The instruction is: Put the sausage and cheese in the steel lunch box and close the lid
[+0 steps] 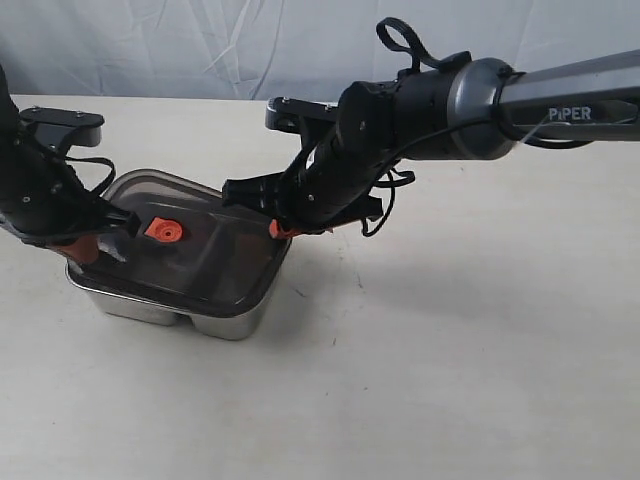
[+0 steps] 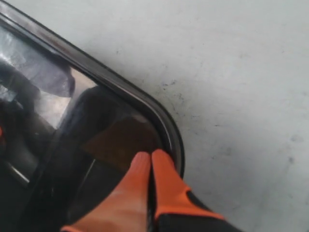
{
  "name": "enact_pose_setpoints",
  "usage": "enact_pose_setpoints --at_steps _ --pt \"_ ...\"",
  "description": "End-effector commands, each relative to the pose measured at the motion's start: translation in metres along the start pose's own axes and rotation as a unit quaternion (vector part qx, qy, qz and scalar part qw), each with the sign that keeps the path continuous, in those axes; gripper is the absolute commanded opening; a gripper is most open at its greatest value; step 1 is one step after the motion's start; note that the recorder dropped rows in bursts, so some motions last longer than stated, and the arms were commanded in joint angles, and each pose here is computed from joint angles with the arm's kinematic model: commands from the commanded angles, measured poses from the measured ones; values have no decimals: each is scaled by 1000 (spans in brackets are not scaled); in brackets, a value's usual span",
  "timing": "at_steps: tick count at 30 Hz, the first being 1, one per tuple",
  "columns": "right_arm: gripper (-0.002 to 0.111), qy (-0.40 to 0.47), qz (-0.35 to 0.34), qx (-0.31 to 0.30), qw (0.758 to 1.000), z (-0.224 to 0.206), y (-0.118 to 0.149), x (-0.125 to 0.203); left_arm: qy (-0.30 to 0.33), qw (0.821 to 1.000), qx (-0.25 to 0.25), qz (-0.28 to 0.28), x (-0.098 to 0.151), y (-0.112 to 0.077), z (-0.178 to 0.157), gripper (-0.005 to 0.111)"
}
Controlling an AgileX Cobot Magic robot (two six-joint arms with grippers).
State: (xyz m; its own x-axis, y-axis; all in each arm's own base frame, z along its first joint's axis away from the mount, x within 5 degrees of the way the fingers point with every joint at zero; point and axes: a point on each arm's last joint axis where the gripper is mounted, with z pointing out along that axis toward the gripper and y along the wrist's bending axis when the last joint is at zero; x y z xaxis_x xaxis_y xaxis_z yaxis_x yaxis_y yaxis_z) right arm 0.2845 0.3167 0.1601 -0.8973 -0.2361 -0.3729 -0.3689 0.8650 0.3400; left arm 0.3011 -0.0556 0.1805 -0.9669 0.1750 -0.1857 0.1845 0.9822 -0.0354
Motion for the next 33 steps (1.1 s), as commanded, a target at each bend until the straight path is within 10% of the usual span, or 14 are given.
enact_pose_setpoints --at_steps 1,17,25,33 --pt "-1 28 -19 25 999 8 -10 6 -12 999 -39 33 -2 11 18 0" --pt "-1 22 -42 36 998 8 -12 5 -199 979 -30 21 -35 6 -56 0" --pt "-1 18 -53 40 998 4 -12 3 -115 990 63 45 -29 -10 -31 0" --pt "-1 -7 -61 32 998 -17 -5 -4 -82 996 14 41 -24 -1 -27 0"
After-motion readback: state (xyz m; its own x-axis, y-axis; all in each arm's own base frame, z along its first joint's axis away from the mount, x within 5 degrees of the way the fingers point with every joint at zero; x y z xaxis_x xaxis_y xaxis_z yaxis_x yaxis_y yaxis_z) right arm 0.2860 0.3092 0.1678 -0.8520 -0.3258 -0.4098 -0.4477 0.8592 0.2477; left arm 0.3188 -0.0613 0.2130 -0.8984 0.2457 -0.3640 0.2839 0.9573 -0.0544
